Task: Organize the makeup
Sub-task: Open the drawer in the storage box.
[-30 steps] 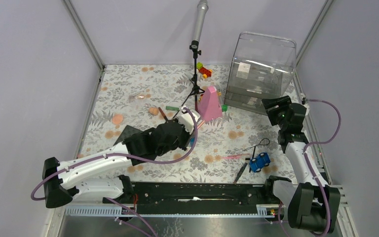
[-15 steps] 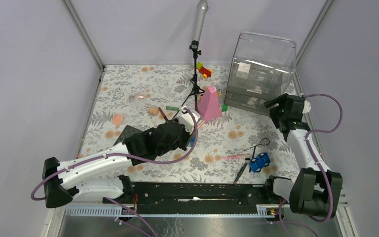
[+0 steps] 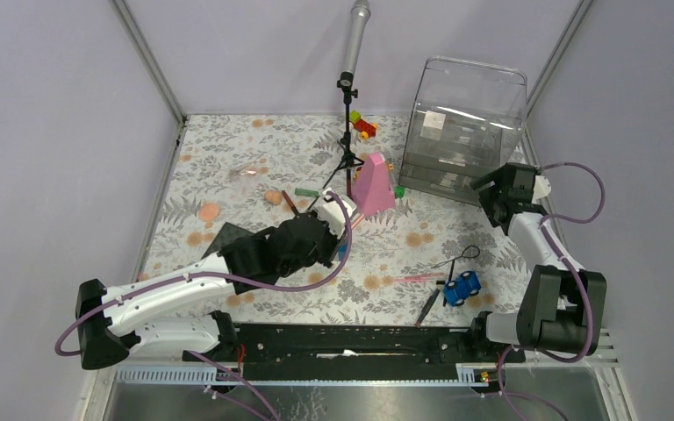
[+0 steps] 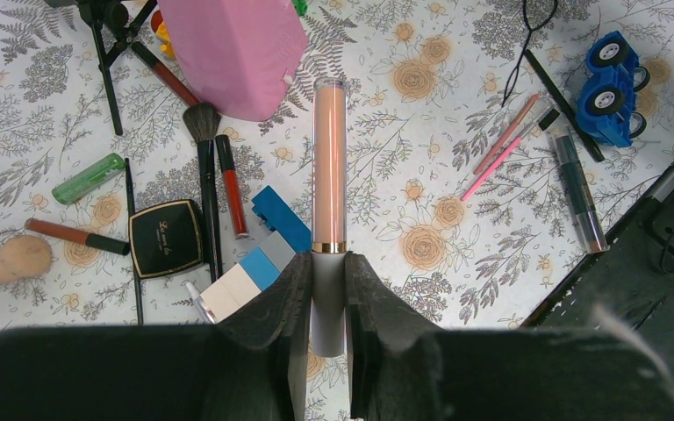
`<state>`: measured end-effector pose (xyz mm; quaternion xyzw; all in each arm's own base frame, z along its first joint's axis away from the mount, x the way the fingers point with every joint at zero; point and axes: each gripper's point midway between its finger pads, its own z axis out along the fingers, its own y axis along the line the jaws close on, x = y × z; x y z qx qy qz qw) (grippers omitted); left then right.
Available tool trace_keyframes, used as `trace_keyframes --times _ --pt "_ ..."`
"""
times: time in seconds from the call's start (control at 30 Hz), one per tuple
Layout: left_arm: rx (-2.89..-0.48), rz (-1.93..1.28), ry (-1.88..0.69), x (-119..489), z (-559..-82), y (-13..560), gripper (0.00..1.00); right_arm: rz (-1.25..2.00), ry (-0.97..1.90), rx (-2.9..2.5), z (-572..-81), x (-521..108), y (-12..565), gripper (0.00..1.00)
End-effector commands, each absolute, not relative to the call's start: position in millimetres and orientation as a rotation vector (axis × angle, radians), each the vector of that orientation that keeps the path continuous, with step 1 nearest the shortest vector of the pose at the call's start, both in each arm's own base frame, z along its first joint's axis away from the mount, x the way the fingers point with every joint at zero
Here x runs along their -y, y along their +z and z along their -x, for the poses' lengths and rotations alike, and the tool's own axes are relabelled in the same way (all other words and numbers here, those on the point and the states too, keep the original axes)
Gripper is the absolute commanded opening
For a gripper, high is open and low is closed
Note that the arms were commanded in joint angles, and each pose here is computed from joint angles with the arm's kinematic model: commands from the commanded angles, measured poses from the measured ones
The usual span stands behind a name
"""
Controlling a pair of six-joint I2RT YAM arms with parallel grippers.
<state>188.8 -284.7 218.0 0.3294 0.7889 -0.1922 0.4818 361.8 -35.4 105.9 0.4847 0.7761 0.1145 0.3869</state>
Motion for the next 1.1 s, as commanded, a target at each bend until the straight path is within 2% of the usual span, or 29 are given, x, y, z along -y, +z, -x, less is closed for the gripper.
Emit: trace_keyframes --times 0.0,0.2,0.33,0.57,0.97,1.07 --pt "-1.91 -0.804 -0.458 284 -191 218 0.0 -1.203 0.224 -1.961 -372 45 113 0.84" --pt "-1.91 -0.81 -0.46 285 -191 218 0.0 -1.176 0.158 -2.007 -366 50 100 0.77" --pt "-1.912 -0.813 -0.461 285 -190 217 0.0 -1.153 0.154 -2.013 -361 49 101 0.68" --pt "-1.914 -0.816 -0.466 286 -190 216 0.0 -1.093 0.164 -2.046 -348 44 104 0.61" --pt "-1.911 -0.823 -0.482 287 -188 217 0.0 -1.026 0.109 -2.124 -317 42 93 0.61" --pt "-1.907 -0.822 -0.485 287 -187 218 0.0 -1.022 0.102 -2.107 -318 44 98 0.63"
